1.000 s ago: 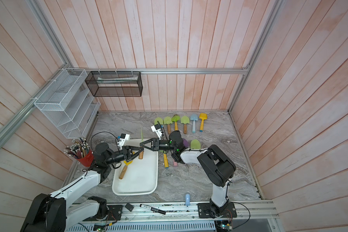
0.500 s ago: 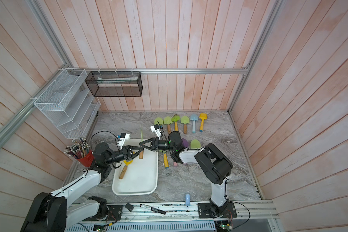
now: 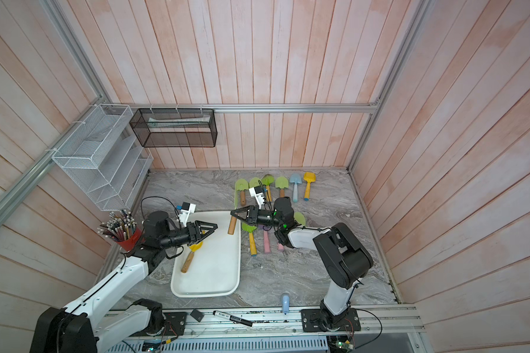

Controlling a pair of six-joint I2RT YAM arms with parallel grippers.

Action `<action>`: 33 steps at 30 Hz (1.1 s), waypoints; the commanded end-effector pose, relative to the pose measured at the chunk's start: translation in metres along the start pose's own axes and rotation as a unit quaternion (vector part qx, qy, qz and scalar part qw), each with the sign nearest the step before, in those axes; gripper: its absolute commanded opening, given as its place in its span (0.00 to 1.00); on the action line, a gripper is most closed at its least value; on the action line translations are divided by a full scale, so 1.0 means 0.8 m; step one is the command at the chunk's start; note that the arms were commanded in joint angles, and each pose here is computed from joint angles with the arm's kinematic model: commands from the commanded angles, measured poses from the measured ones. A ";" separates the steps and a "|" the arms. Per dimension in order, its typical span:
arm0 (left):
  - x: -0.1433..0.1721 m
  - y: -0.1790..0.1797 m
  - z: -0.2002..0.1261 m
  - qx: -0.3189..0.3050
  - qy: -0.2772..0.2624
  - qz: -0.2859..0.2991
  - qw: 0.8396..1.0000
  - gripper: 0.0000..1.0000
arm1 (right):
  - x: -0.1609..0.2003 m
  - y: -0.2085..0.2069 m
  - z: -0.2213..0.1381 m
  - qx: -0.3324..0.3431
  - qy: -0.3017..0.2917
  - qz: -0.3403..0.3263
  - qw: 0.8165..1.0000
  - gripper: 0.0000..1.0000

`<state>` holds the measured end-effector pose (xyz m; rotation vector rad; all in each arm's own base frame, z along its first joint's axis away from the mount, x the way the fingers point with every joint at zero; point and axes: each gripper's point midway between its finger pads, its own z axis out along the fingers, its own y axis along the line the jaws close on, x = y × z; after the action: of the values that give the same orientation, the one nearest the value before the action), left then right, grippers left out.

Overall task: Take the shovel out of the storage box
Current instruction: Place the shovel at the center of the board.

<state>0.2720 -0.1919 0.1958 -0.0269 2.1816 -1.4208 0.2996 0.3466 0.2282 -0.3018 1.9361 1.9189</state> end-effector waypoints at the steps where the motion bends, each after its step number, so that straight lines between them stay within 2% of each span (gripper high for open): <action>1: 0.007 0.048 -0.009 -0.106 0.002 0.009 0.994 0.56 | -0.008 -0.016 -0.025 0.055 -0.015 -0.024 0.998 0.15; 6: 0.009 0.085 -0.025 -0.197 -0.008 0.009 0.980 0.56 | -0.025 -0.048 -0.078 0.146 -0.050 -0.027 0.988 0.15; 11: 0.006 0.106 -0.046 -0.277 -0.027 0.019 0.960 0.56 | -0.040 -0.083 -0.136 0.258 -0.082 -0.028 0.962 0.15; 15: 0.012 0.121 -0.052 -0.345 -0.017 0.040 0.937 0.56 | -0.046 -0.109 -0.184 0.360 -0.105 -0.032 0.927 0.15; 20: 0.027 0.138 -0.050 -0.406 0.004 0.057 0.912 0.56 | -0.049 -0.132 -0.237 0.452 -0.129 -0.028 0.882 0.15; 25: 0.035 0.150 -0.058 -0.464 0.008 0.079 0.882 0.56 | -0.042 -0.153 -0.289 0.556 -0.141 -0.030 0.818 0.15; 33: 0.047 0.162 -0.067 -0.500 0.008 0.077 0.862 0.56 | -0.023 -0.178 -0.356 0.664 -0.162 -0.017 0.730 0.15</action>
<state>0.2493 -0.1087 0.0833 -0.1603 2.6246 -0.1622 0.3495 0.0889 0.1082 0.3362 2.4137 0.3543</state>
